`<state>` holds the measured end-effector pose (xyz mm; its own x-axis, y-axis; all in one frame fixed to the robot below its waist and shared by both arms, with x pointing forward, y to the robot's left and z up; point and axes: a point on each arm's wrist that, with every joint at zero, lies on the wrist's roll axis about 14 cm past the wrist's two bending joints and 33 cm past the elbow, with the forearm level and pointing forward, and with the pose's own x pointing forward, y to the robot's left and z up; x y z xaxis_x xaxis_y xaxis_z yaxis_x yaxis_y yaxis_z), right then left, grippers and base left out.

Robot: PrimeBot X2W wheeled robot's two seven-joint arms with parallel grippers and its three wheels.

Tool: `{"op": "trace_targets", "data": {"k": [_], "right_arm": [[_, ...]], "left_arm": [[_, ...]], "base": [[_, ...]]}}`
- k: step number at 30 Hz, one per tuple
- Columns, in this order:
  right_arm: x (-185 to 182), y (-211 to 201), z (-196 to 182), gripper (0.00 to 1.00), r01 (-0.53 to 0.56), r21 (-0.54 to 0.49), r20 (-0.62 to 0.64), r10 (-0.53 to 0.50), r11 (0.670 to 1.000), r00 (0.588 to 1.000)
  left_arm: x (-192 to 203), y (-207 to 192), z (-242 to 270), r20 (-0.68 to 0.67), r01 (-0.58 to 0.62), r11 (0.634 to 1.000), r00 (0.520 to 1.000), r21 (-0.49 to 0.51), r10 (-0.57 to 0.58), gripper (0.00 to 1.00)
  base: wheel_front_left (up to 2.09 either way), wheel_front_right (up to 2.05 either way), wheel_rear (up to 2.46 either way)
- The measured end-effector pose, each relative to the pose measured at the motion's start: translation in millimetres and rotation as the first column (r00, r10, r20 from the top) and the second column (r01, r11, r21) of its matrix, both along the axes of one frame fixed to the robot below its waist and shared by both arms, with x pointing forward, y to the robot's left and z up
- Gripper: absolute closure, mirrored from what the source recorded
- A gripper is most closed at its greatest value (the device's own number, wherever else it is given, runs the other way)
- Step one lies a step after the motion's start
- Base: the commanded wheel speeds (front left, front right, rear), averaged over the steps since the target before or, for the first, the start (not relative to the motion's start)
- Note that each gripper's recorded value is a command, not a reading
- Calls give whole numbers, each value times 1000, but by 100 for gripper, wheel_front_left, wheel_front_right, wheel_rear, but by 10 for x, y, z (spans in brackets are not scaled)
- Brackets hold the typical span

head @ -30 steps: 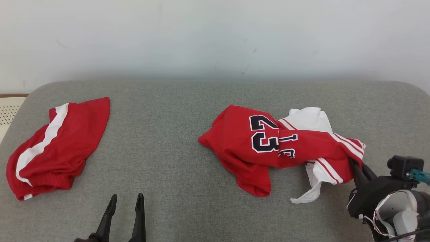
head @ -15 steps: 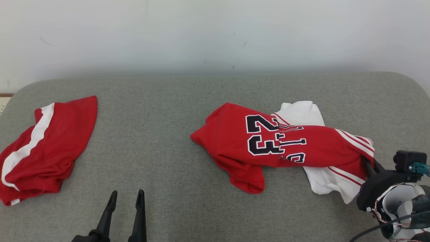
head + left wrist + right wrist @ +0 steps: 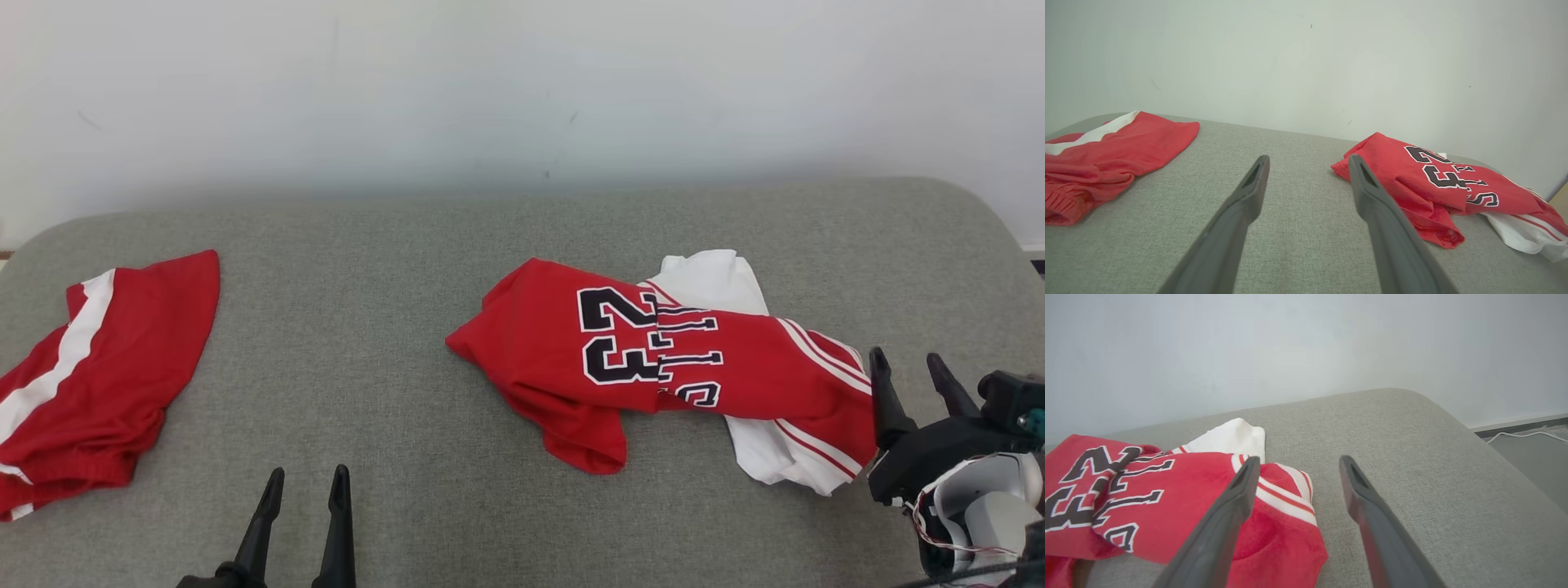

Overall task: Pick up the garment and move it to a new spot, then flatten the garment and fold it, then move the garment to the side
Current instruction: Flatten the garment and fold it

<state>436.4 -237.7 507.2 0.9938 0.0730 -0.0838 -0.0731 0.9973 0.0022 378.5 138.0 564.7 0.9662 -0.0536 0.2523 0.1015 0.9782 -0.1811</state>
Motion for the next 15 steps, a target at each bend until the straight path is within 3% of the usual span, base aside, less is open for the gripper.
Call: {"op": "trace_targets", "data": {"k": [8, 15], "right_arm": [[-133, 207, 417, 0, -52, 38, 198, 44, 998, 979], [-322, 411, 554, 0, -81, 84, 282, 55, 993, 958]], "left_arm": [[-27, -22, 3, 1, 7, 1000, 1000, 0, -7, 0], [-49, 0, 21, 6, 0, 1000, 1000, 0, 0, 0]], "base": [[0, 0, 0], [0, 0, 0]]}}
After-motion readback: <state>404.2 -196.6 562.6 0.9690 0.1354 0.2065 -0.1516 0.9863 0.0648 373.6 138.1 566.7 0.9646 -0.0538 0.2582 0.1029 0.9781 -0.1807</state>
